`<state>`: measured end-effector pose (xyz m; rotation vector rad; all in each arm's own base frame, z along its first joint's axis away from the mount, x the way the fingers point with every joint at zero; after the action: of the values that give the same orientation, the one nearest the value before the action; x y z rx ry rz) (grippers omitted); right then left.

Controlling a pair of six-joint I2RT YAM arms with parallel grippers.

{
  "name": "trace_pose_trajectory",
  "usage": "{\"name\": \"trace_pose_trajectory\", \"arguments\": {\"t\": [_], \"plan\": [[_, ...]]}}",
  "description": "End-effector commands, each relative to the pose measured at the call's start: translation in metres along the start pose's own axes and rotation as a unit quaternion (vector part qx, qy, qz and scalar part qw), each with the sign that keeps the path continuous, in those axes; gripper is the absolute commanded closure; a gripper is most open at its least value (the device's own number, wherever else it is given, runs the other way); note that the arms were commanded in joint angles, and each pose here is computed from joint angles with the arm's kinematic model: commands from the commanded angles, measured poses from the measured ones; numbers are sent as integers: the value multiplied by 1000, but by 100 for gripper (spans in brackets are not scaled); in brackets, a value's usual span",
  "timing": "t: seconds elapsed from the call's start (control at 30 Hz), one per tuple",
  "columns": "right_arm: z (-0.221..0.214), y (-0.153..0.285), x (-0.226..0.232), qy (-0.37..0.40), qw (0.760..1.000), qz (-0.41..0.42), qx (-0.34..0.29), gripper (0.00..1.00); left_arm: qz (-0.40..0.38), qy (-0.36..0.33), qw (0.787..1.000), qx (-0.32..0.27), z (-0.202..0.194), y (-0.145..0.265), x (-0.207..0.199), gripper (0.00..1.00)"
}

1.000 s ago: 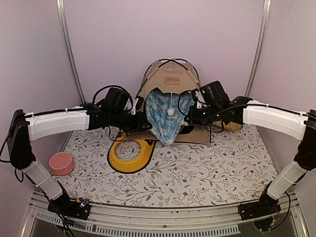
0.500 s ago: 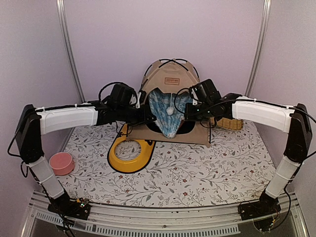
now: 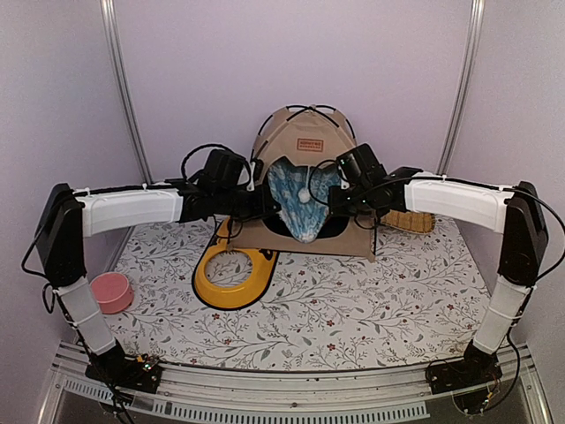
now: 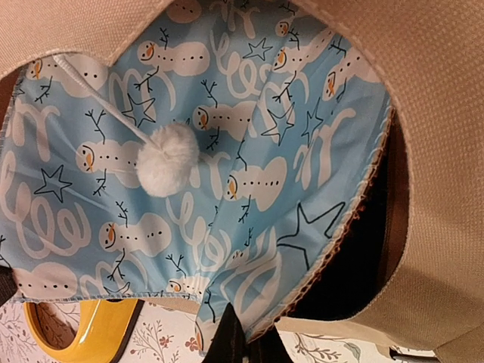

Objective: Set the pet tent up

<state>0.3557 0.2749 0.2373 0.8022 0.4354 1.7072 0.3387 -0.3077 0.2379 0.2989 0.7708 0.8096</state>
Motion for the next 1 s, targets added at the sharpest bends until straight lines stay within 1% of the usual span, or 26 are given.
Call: {"name": "trace_pose_trajectory", "arguments": {"t": [0.0, 0.1, 0.17, 0.3, 0.33, 0.4, 0.47, 0.63, 0.7, 0.83, 0.97], "plan": [[8, -6, -3, 10, 999, -27, -17, 95, 6, -19, 999, -32, 13, -5, 0, 100], [9, -7, -4, 11, 999, -33, -19, 95, 8, -20, 999, -37, 15, -5, 0, 100], [9, -8, -5, 13, 999, -38, -20, 92, 8, -20, 999, -44, 18, -4, -2, 100], [3, -16, -5, 18, 999, -42, -8, 82, 7, -19, 999, -49, 21, -5, -3, 100], [0, -19, -5, 19, 999, -40, -1, 77, 7, -18, 999, -48, 22, -6, -3, 100], [-3, -21, -5, 19, 999, -32, 10, 71, 7, -19, 999, -44, 21, -9, -3, 100], [-5, -20, -3, 17, 999, -25, 16, 67, 13, -20, 999, -36, 18, -14, 0, 99], [-3, -3, 3, 17, 1000, -9, 9, 57, 40, -28, 998, -31, 11, -23, 10, 98], [-3, 6, 7, 21, 1000, -2, 5, 51, 49, -30, 998, -32, 10, -27, 14, 98], [-3, 20, 16, 29, 1000, 10, -1, 41, 56, -29, 997, -38, 9, -32, 17, 100], [-6, 26, 19, 36, 999, 5, 3, 32, 55, -30, 996, -62, 14, -25, 13, 100]]}}
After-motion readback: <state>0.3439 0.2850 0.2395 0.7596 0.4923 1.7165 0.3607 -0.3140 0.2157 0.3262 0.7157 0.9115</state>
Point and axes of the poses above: each gripper's point midway between its finger pads, its own y axis back along the fingers, its own x axis along the line the jaws close on, z = x × y, the point moved 8 cm from there along y, back along the fingers, and after that the axes turned 7 degrees about -y, right-handed, at the moved point
